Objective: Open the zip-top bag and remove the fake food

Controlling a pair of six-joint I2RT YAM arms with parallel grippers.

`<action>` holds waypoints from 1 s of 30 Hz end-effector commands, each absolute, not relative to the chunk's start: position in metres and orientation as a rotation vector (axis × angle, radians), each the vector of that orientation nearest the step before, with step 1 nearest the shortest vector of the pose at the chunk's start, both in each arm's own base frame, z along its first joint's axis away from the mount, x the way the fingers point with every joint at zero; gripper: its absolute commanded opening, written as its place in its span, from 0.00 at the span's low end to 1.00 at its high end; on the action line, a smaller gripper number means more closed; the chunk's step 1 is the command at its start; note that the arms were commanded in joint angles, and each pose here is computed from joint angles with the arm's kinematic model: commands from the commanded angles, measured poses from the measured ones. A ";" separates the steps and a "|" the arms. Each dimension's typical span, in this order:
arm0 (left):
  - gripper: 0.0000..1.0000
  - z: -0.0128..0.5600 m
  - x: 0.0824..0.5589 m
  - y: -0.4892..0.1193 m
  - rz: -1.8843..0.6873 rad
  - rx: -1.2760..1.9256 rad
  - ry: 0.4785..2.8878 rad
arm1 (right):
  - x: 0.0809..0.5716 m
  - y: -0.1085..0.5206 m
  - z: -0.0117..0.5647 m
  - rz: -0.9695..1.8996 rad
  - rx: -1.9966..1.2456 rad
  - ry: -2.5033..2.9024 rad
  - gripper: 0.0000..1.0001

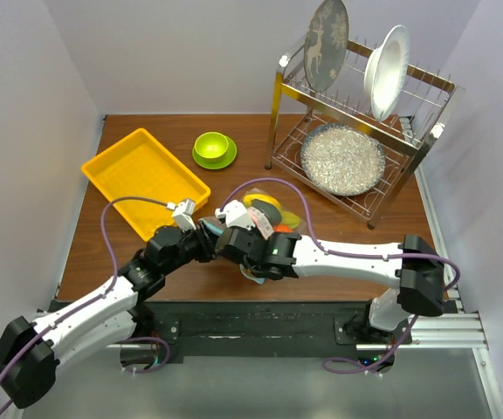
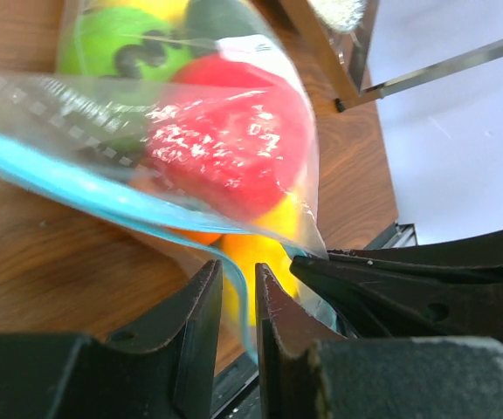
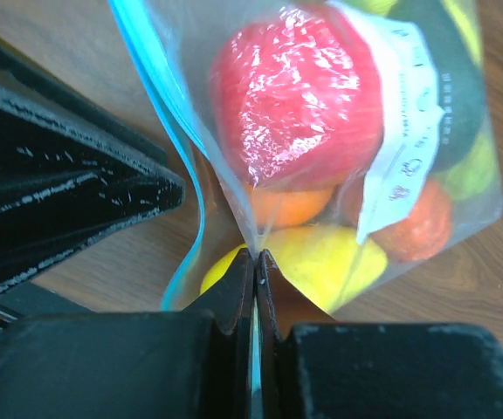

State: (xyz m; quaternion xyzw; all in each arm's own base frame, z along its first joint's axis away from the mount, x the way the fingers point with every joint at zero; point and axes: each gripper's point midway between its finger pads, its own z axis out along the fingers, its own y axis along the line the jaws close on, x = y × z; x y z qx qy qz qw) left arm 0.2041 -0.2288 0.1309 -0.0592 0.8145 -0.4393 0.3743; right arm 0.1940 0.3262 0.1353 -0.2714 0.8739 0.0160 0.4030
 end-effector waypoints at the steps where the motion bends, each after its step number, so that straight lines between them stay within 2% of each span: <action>1: 0.26 0.166 0.213 -0.237 -1.155 -0.108 1.982 | 0.212 0.338 0.193 0.159 -0.472 2.091 0.00; 10: 0.27 0.190 0.224 -0.242 -1.161 -0.092 1.878 | 0.221 0.340 0.211 0.150 -0.399 2.055 0.00; 15: 0.27 0.194 0.237 -0.231 -1.036 -0.109 1.868 | 0.223 0.341 0.215 0.172 -0.374 2.056 0.00; 18: 0.35 0.194 0.246 -0.227 -0.965 -0.095 1.850 | 0.224 0.342 0.217 0.202 -0.360 2.063 0.00; 26: 0.44 0.186 0.255 -0.226 -0.891 -0.040 1.820 | 0.230 0.339 0.230 0.242 -0.306 2.055 0.00; 30: 0.52 0.192 0.256 -0.224 -0.880 -0.011 1.758 | 0.230 0.342 0.233 0.275 -0.305 2.057 0.00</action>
